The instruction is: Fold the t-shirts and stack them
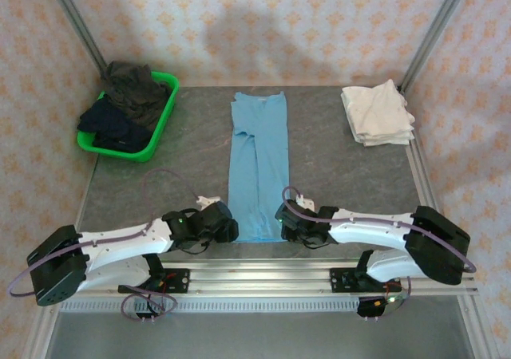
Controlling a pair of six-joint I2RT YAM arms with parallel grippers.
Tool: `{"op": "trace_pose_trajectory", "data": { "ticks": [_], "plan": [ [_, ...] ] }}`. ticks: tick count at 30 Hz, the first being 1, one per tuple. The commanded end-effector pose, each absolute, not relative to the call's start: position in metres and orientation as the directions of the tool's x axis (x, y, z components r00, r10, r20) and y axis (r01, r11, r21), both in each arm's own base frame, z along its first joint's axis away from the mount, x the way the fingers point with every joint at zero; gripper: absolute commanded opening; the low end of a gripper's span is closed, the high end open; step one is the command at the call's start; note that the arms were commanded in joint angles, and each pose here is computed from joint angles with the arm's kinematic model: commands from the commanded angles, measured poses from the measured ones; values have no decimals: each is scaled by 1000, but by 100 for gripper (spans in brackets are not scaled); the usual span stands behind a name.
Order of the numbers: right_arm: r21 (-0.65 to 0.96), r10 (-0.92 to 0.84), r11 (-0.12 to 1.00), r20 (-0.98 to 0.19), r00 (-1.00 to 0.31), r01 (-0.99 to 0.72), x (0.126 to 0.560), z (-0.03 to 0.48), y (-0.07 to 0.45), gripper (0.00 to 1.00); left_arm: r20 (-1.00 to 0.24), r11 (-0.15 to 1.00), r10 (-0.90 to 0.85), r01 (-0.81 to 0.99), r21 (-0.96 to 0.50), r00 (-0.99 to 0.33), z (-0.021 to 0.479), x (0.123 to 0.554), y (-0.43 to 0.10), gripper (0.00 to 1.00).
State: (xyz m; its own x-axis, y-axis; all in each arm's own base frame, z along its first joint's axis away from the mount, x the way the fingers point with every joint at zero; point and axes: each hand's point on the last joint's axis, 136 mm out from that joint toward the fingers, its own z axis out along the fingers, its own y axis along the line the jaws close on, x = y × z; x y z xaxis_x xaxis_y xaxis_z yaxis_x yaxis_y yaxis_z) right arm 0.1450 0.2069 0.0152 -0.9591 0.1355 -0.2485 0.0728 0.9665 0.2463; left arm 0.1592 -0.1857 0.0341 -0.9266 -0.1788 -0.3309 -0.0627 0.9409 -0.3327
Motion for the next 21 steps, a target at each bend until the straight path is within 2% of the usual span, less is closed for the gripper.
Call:
{"op": "trace_pose_trajectory", "data": {
  "ticks": [1,4,7,10,16,21],
  "plan": [
    [320,144,945,-243,-959,61,150,11,230,34,-354,942,-192,-71,-327,-916,34,164,-189,67],
    [336,140,940,-246,-959,51,151,15,235,31,-331,928,-177,-45,-370,-927,30,162,-206,58],
    [355,140,934,-252,-957,43,152,20,239,24,-322,909,-170,-21,-416,-931,32,161,-221,47],
    [364,138,931,-257,-957,37,153,23,241,19,-314,890,-169,-8,-456,-934,33,160,-230,42],
    [371,135,928,-271,-953,26,155,29,241,14,-300,895,-158,-9,-445,-941,28,156,-228,27],
    [364,129,931,-278,-952,20,154,32,239,9,-322,922,-152,-17,-386,-934,31,155,-211,2]
  ]
}}
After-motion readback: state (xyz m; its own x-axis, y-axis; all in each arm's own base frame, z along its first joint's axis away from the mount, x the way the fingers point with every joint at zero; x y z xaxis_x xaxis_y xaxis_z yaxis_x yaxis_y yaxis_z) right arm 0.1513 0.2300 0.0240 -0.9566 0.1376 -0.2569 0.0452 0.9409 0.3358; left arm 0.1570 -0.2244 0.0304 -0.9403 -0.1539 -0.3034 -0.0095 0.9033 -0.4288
